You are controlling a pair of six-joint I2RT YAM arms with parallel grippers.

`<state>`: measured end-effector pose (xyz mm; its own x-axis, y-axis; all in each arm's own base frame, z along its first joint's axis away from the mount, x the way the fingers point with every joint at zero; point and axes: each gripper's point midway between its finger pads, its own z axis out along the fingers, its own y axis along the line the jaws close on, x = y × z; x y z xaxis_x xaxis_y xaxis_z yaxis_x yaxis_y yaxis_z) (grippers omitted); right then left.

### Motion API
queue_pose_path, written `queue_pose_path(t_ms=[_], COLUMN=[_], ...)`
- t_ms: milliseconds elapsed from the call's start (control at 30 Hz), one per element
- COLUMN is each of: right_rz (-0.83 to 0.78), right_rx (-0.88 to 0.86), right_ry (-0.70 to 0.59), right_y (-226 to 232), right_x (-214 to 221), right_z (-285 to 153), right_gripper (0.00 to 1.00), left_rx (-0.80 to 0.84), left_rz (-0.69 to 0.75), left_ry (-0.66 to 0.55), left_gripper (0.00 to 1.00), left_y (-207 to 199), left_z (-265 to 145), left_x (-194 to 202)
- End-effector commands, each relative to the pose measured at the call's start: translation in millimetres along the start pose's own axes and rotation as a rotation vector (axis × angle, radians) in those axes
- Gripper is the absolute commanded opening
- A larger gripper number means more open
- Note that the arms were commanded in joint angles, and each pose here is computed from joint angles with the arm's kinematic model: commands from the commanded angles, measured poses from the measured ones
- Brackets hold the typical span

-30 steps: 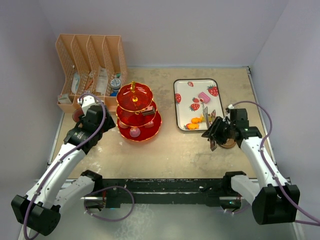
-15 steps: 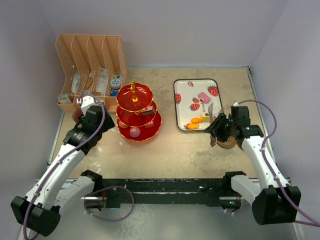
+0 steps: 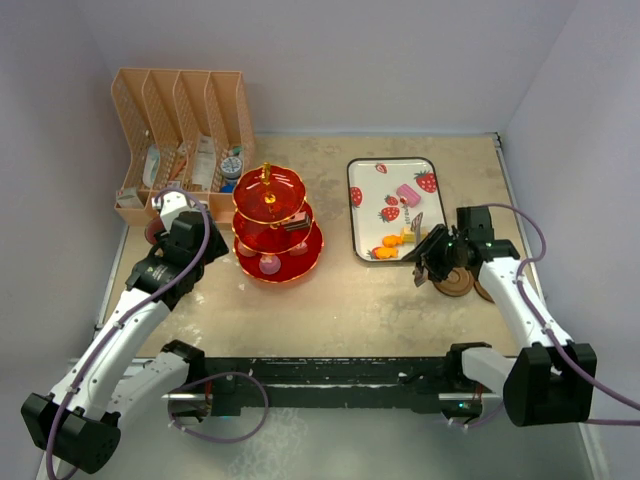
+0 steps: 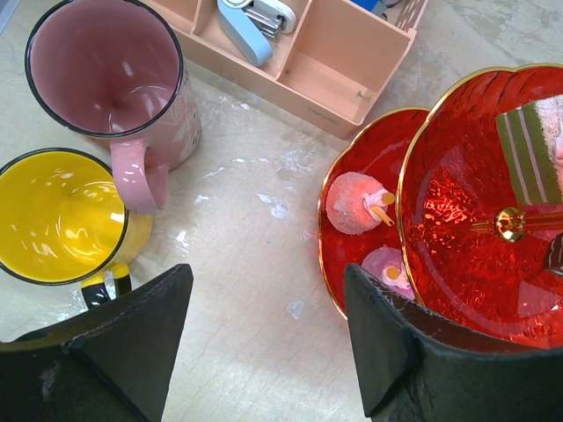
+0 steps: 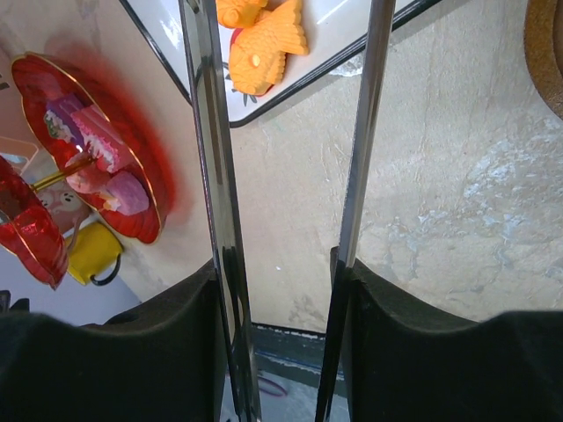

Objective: Serve the afternoon tea
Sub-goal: Pick up the desert from the tray.

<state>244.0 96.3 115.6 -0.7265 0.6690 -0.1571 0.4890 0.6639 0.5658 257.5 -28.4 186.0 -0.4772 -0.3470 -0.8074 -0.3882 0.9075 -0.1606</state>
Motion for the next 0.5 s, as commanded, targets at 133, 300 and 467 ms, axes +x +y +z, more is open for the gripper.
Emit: queue_pose_path(t_ms=[133, 300, 467], right_rz=[0.014, 0.003, -0.003], right_rx=[-0.07, -0.083, -0.09], right_ry=[0.038, 0.072, 0.069], right_y=[24.7, 24.7, 27.7], right_x=[-7.3, -3.9, -6.9], right_z=[3.5, 11.2, 12.2], right_gripper=[0.48, 0.48, 0.49], left_rx=[-0.014, -0.017, -0.02], left_rz=[-0.009, -0.007, -0.007], left_ry=[-0.043, -0.041, -0.04], left_gripper=[0.67, 0.68, 0.67], left_y=[3.1, 3.3, 3.8], left_z=[-3.6, -2.9, -2.5], left_x=[-11.0, -10.3, -10.0])
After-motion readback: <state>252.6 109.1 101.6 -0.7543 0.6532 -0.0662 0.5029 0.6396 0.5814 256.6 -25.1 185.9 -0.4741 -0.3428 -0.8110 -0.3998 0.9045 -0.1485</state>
